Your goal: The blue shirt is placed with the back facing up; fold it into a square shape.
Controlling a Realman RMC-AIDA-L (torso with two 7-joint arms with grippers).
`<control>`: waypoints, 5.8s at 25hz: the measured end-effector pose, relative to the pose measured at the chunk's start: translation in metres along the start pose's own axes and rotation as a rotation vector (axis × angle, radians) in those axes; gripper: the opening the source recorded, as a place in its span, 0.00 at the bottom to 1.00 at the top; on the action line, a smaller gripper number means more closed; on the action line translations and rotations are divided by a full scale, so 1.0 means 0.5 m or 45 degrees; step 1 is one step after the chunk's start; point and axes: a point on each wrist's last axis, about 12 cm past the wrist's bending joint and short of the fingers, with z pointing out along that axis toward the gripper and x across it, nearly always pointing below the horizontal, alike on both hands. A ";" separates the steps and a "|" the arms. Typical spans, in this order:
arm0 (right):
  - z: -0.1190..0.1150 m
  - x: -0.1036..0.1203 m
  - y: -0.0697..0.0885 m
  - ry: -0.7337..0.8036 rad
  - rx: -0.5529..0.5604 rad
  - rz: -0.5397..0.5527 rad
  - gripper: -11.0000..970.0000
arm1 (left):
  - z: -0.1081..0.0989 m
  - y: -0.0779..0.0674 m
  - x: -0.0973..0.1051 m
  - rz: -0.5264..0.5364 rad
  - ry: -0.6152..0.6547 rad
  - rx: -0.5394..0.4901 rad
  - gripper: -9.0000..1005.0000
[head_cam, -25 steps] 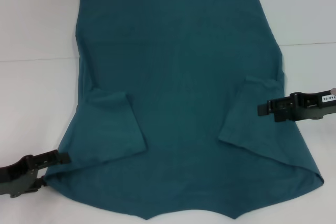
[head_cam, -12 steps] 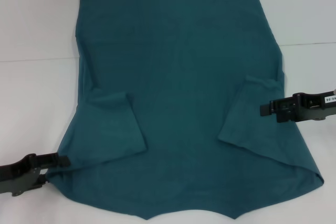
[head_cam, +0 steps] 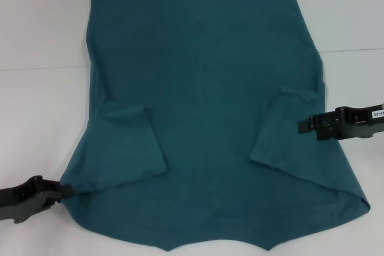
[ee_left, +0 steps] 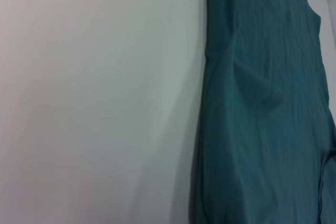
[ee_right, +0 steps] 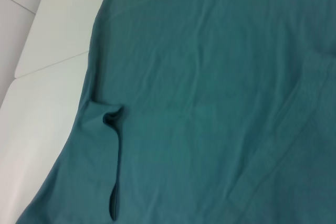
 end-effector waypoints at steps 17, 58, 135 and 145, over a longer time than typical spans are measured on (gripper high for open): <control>-0.009 0.010 -0.006 0.024 -0.007 0.002 0.77 | -0.007 -0.044 0.000 0.139 0.020 0.259 0.03; -0.041 0.079 -0.054 0.332 0.269 0.049 0.77 | 0.001 -0.038 -0.012 0.103 -0.025 0.211 0.03; 0.007 0.055 -0.002 0.416 0.228 -0.098 0.59 | 0.000 -0.031 -0.010 0.075 -0.051 0.212 0.03; -0.013 0.060 -0.006 0.376 0.147 -0.073 0.32 | -0.003 -0.031 -0.009 0.084 -0.037 0.212 0.03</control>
